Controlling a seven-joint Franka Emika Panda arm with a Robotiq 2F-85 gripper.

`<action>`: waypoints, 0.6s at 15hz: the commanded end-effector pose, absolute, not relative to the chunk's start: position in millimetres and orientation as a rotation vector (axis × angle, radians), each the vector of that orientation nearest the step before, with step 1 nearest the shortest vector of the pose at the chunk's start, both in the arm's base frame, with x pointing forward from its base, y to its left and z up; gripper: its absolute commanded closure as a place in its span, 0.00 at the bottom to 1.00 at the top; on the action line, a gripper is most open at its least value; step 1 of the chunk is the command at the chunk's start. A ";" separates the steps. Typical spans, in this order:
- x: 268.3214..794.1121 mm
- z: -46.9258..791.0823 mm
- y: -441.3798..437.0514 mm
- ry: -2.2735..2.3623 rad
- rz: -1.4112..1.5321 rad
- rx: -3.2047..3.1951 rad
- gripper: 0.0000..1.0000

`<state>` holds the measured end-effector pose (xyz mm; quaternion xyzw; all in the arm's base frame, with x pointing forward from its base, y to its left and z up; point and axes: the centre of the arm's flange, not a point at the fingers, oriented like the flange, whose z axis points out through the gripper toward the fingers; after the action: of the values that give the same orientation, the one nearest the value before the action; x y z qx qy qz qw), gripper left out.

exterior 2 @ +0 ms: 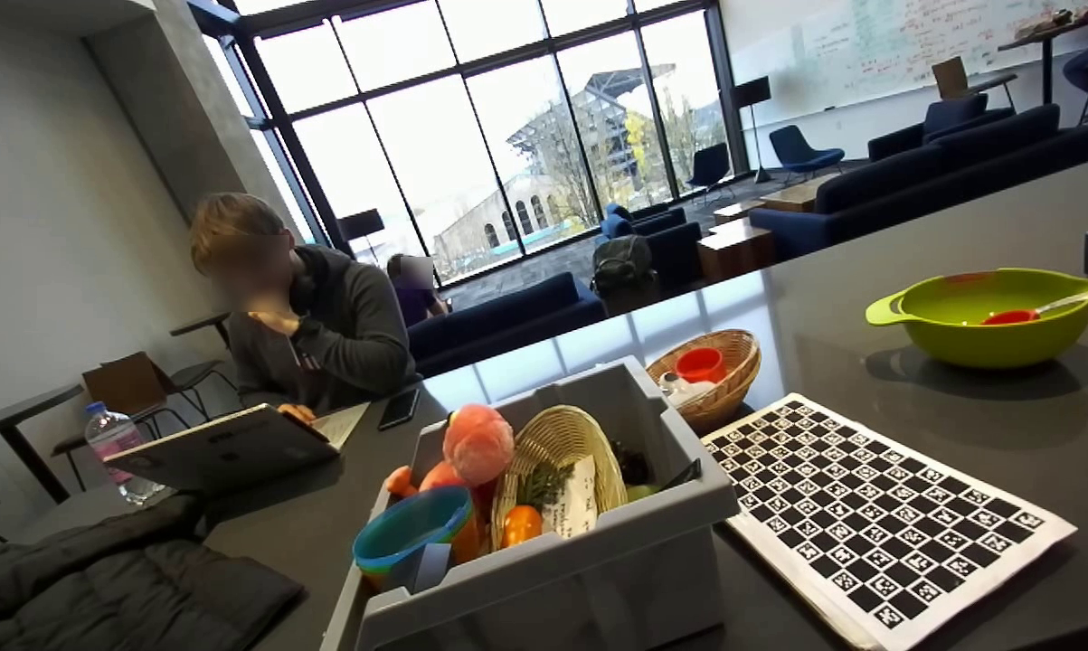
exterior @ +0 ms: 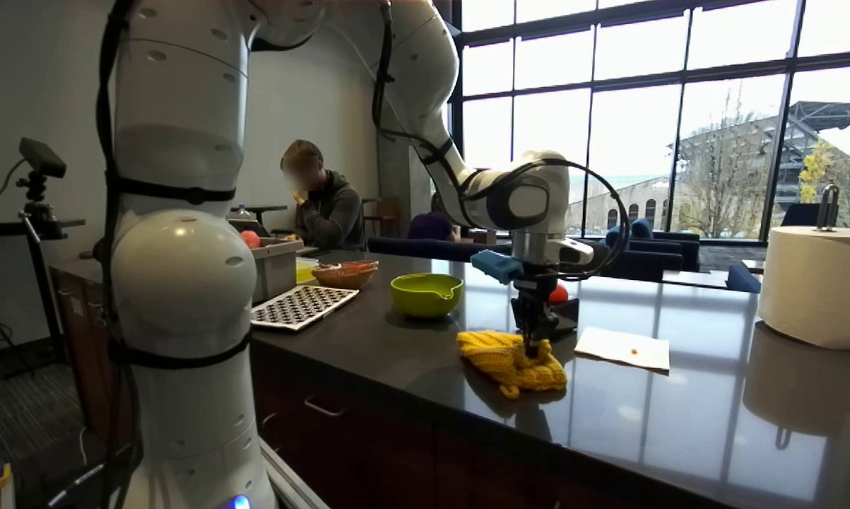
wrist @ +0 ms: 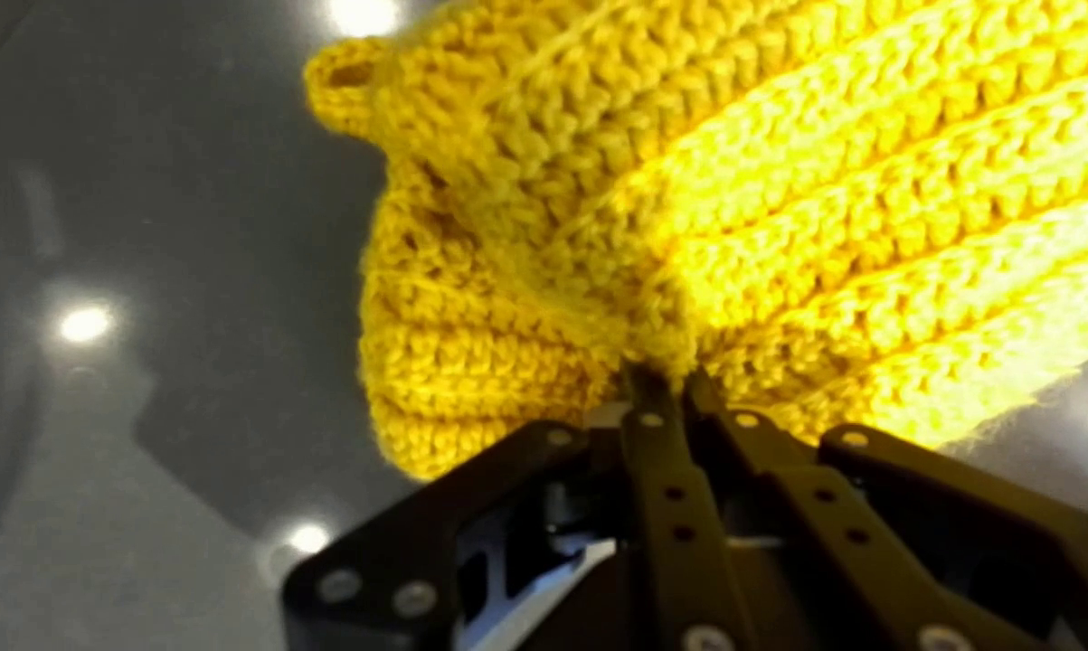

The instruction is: Unfold the yellow cloth from right to left

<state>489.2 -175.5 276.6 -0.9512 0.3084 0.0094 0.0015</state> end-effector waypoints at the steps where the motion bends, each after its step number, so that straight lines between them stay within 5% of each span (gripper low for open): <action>1: 497.5 273.5 -179.1 1.020 -0.034 -2.970 0.99; 9: 516.9 306.8 -204.3 1.064 -0.123 -2.967 0.99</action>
<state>496.4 -181.4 275.9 -0.9419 0.3348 -0.0281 0.0030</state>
